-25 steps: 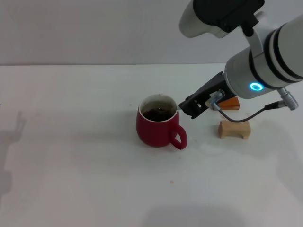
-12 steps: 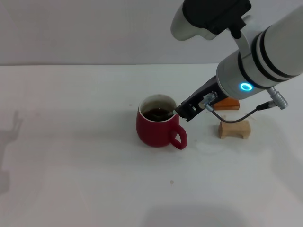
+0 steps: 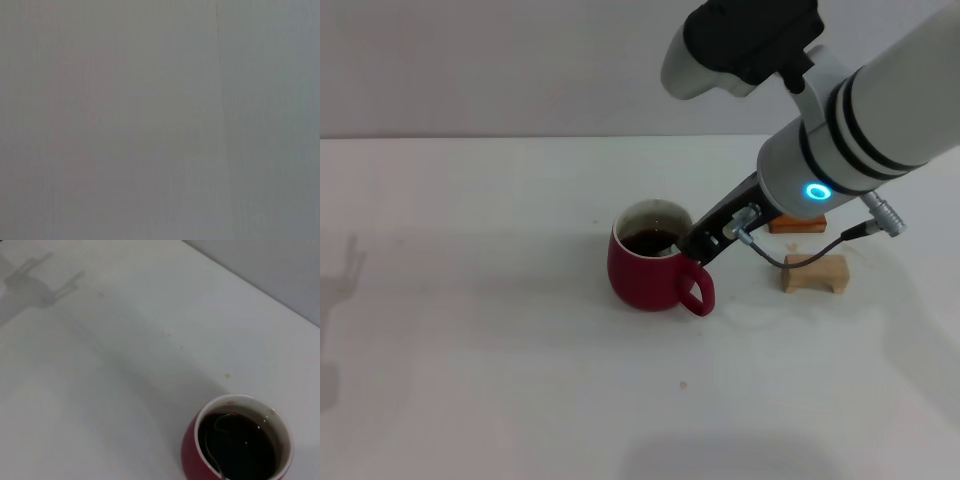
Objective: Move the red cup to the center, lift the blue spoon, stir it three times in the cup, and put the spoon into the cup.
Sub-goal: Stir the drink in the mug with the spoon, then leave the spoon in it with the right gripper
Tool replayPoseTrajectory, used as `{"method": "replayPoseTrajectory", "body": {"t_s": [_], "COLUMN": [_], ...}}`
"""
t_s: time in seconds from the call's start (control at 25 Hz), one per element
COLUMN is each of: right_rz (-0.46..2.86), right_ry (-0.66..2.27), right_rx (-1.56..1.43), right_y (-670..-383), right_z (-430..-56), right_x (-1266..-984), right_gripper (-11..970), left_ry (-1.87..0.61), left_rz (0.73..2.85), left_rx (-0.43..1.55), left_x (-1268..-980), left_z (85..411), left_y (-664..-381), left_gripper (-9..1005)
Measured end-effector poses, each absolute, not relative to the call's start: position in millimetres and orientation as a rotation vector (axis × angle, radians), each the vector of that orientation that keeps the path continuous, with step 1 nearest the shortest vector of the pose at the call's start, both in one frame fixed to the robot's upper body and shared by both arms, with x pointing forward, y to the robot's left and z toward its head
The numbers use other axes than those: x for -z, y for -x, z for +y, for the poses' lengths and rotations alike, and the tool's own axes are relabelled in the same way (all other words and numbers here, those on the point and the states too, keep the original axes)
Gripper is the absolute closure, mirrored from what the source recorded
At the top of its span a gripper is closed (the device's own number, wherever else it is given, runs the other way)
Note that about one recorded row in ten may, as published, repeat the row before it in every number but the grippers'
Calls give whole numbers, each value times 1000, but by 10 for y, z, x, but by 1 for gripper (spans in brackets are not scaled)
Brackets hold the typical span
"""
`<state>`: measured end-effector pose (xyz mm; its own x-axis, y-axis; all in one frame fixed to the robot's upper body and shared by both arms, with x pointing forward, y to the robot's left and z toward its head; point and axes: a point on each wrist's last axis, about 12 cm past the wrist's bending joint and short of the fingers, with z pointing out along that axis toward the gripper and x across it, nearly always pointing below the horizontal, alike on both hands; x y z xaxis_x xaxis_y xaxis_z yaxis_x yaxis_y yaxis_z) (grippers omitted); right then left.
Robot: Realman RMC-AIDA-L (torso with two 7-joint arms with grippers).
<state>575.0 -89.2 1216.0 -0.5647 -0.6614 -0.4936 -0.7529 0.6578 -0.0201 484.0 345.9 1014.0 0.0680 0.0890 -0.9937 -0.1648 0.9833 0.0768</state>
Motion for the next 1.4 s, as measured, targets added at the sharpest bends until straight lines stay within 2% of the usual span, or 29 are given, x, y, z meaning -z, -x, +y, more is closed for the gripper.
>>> {"method": "replayPoseTrajectory", "body": {"t_s": [0.84, 1.4], "right_rz": [2402, 2416], "right_ry": [1072, 1064], "right_rx": [-247, -241], "right_y": [-5916, -5912], "right_z": [-921, -990], "right_x": [-12051, -12040], "right_gripper": [835, 836], "left_ry": [62, 65], "left_rz": [1485, 1485], "left_rx": [-199, -199], "left_x": [-10151, -10156], "left_z": [3469, 3467], "left_y": [-4847, -4866], "left_gripper": [145, 145]}}
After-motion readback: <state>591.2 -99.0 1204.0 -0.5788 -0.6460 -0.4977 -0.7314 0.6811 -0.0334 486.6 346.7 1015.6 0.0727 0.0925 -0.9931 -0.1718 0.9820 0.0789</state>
